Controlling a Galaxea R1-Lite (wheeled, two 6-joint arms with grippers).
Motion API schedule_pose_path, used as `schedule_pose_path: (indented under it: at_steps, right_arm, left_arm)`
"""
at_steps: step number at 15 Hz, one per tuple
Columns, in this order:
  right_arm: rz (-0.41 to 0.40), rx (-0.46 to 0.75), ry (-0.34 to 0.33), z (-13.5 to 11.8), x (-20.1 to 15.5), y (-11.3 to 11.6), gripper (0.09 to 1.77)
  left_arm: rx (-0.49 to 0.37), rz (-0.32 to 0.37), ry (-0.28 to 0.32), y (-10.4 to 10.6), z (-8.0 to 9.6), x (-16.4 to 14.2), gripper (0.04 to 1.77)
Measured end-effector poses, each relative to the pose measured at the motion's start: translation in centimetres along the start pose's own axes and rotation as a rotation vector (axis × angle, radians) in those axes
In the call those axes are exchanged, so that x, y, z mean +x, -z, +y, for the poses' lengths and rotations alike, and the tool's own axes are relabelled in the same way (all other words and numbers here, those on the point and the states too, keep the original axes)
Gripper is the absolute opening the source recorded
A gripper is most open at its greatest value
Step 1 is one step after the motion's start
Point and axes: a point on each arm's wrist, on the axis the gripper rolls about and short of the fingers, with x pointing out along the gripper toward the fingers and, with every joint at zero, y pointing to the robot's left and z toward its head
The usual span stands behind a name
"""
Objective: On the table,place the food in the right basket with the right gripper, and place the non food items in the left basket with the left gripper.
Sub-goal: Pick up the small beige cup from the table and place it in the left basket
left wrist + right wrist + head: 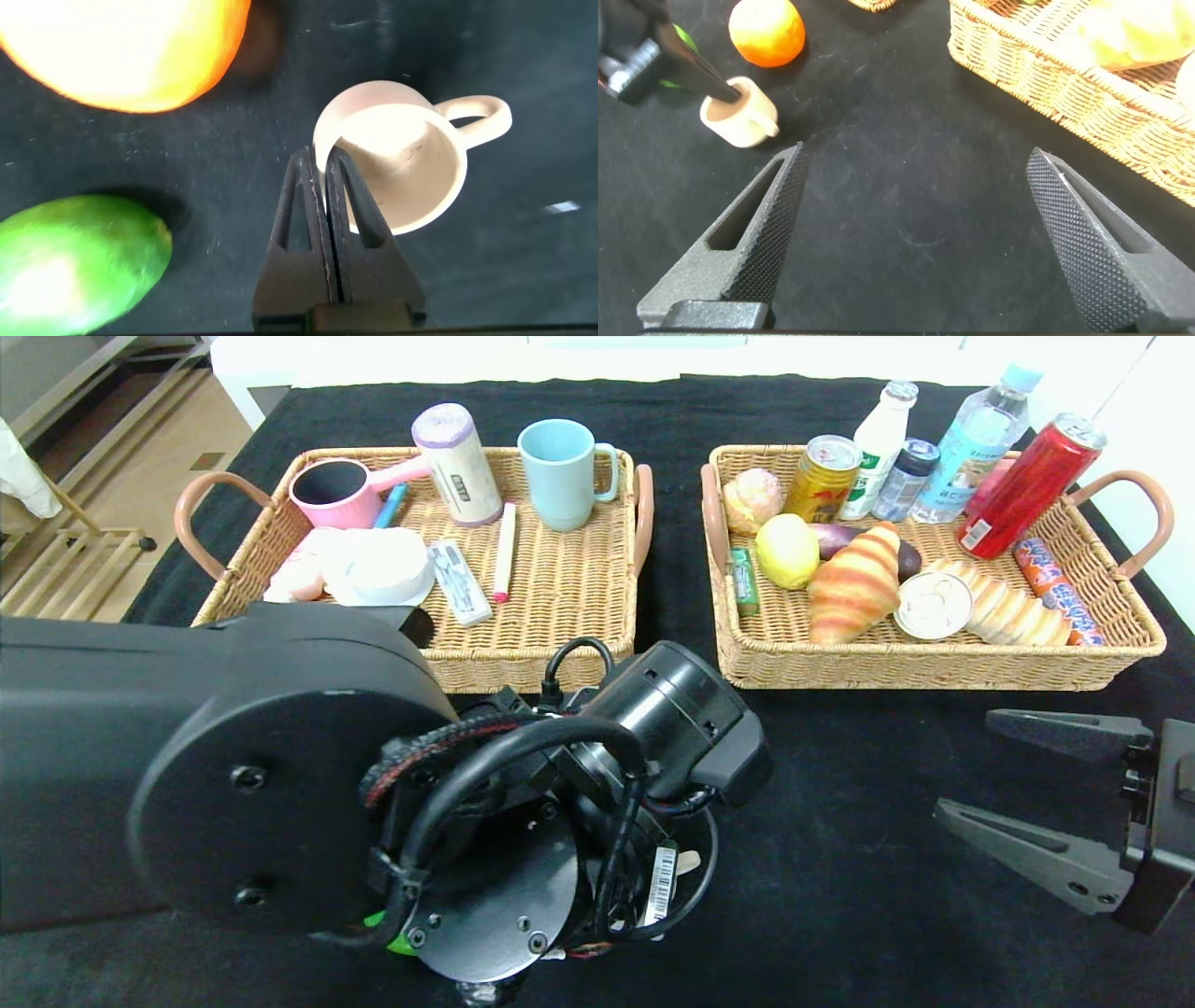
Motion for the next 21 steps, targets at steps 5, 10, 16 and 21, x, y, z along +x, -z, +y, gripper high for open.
schedule_pose_path:
  at_steps: [5, 10, 16, 21]
  right_arm:
    - [0.004, 0.002, -0.002, 0.0, 0.0, 0.1, 1.71]
    - [0.006, 0.003, -0.003, 0.1, 0.0, 0.2, 1.71]
    - [0.003, 0.001, -0.004, 0.1, 0.0, 0.1, 1.71]
    - [-0.002, 0.000, -0.001, 0.0, -0.1, 0.0, 1.71]
  left_arm:
    - [-0.024, -0.051, 0.053, -0.3, 1.3, -2.9, 0.11]
    - [-0.019, -0.097, 0.082, -0.6, 2.2, -4.8, 0.11]
    - [-0.032, -0.163, 0.094, -1.7, 4.0, -6.6, 0.11]
    - [-0.041, -0.227, 0.077, -3.3, 6.0, -7.7, 0.11]
